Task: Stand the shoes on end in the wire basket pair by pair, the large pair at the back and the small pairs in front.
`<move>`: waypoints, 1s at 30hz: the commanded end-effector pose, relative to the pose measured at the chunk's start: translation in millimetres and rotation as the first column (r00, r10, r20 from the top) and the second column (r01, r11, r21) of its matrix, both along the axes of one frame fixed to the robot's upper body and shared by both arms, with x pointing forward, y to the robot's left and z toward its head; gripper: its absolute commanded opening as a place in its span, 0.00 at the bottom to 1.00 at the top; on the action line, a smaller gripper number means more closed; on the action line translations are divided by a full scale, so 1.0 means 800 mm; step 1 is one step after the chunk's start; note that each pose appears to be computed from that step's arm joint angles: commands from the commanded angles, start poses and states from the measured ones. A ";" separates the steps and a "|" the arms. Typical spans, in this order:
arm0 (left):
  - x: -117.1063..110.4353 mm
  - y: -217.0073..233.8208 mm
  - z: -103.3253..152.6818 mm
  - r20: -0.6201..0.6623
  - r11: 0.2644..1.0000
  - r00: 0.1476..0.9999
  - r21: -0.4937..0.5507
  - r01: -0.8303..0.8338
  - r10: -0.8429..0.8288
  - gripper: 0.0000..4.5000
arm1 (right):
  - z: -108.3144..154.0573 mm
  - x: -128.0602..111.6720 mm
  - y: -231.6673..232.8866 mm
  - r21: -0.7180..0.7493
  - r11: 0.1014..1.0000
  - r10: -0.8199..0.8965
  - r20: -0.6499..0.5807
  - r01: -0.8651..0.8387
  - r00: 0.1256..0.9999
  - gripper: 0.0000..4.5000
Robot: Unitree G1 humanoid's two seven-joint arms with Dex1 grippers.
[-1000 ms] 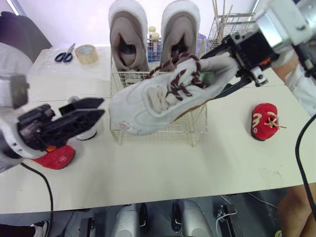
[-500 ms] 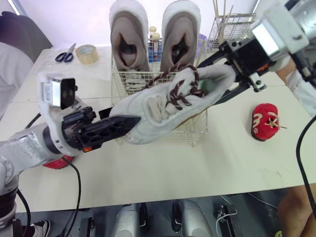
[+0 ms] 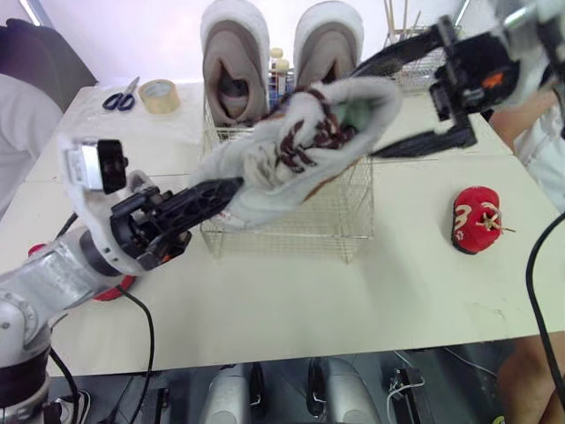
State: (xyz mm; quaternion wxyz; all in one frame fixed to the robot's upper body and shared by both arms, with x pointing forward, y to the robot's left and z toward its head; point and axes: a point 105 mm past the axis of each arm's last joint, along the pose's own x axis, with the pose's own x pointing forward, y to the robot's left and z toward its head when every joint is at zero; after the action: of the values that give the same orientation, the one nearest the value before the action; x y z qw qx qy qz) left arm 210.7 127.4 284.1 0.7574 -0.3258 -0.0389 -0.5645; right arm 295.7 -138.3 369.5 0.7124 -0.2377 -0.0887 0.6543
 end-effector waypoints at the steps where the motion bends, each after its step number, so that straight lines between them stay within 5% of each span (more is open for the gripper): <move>1: -0.006 0.012 0.023 0.066 0.991 0.994 -0.104 -0.079 0.086 0.17 | 0.023 -0.015 -0.018 0.399 0.917 0.087 -0.228 0.012 0.970 0.99; 7: 0.006 0.017 0.039 0.066 0.966 0.989 -0.232 -0.117 0.136 0.17 | -0.018 -0.024 0.016 0.675 0.733 0.328 -0.456 0.081 0.827 0.99; 17: 0.017 -0.009 0.036 0.093 0.960 0.990 -0.270 -0.076 0.105 0.17 | -0.009 -0.048 0.085 0.792 0.597 0.509 -0.499 0.130 0.701 0.99; 27: 0.022 -0.012 0.020 0.075 0.968 0.990 -0.232 -0.099 0.119 0.17 | 0.004 -0.051 0.090 0.792 0.601 0.515 -0.485 0.106 0.707 0.99; 30: 0.024 -0.011 0.017 0.074 0.969 0.989 -0.224 -0.105 0.124 0.17 | 0.001 -0.052 0.096 0.779 0.620 0.506 -0.489 0.095 0.711 0.81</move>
State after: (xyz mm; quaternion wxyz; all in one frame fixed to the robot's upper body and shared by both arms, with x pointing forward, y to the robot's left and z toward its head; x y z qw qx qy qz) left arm 231.1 117.7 296.7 0.7440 -0.3863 -0.1455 -0.5254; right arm 265.2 -64.3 359.9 0.6493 0.3688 -0.1025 0.6572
